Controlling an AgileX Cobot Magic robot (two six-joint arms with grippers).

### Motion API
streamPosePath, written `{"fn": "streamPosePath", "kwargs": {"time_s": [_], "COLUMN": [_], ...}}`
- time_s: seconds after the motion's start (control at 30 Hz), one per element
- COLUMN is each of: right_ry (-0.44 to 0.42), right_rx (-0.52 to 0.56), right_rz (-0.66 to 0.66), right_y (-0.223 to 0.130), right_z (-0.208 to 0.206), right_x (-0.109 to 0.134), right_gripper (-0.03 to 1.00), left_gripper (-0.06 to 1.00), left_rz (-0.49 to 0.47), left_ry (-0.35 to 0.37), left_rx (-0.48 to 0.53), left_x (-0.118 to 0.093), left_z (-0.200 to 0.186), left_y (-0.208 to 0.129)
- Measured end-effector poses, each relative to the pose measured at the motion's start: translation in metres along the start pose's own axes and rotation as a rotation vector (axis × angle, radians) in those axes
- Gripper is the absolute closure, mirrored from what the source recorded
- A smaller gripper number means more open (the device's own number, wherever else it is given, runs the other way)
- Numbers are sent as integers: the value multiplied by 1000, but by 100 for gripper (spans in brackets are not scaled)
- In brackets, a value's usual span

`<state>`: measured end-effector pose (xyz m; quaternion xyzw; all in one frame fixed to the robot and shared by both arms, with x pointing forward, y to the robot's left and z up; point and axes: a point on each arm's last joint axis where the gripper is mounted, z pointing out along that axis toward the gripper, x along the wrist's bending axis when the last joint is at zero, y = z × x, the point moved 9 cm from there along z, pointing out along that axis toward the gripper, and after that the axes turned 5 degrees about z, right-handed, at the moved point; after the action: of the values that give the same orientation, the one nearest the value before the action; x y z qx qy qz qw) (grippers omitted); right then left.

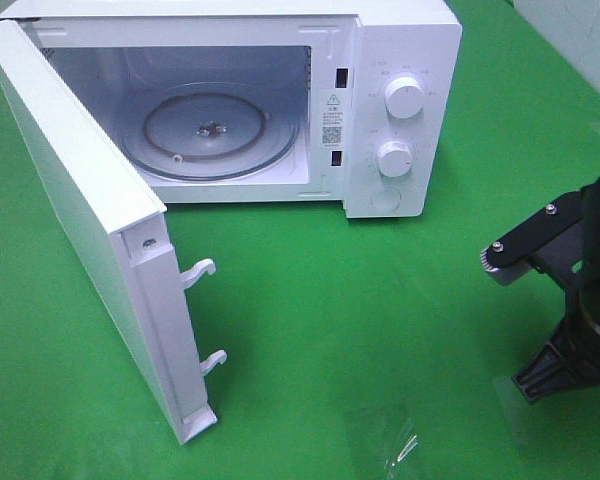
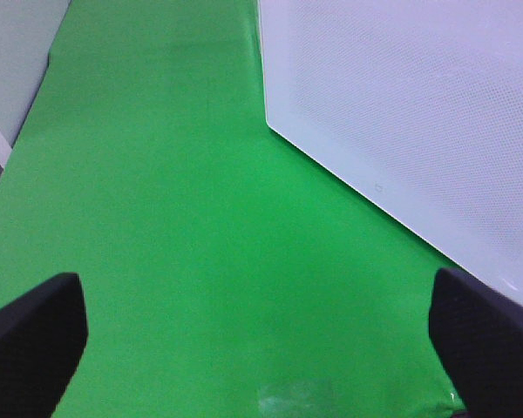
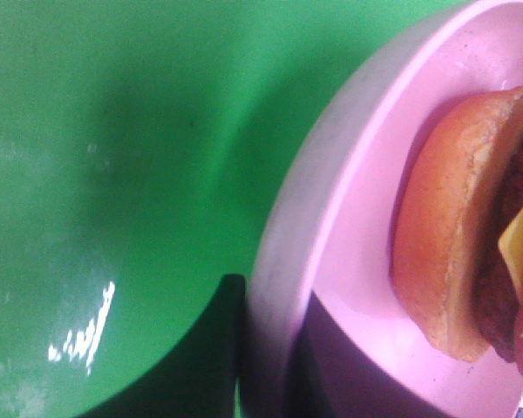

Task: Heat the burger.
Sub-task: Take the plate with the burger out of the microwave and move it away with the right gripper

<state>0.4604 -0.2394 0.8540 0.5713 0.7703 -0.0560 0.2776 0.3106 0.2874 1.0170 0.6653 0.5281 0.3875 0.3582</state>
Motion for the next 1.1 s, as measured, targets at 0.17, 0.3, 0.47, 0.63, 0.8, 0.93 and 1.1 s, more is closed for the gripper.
{"fn": "streamPosePath", "kwargs": {"time_s": [0.17,0.3,0.47,0.63,0.8,0.93,1.1], "right_ry": [-28,-26,-21,-6,-4,-16,-7], "right_rx": [19,23,20,14,35,41,36], "right_rz": [-30,-40,-28,-21,48,87,112], "right_y": [10,11,11,13,14,15,17], "right_z": [14,17,17,18,27,32,36], "right_x": [9,13,14,15,3,-7,-10], "right_gripper": [87,87,87,87,87,87,87], "left_gripper": [-4,-4,-4,-4,-4,-4,-4], "left_rz": [0,0,0,0,0,0,0], "left_ry": [0,0,0,0,0,0,0], "left_rx": [0,0,0,0,0,0,0], "left_x": [0,0,0,0,0,0,0], "left_z": [0,0,0,0,0,0,0], "left_y": [0,0,0,0,0,0,0]}}
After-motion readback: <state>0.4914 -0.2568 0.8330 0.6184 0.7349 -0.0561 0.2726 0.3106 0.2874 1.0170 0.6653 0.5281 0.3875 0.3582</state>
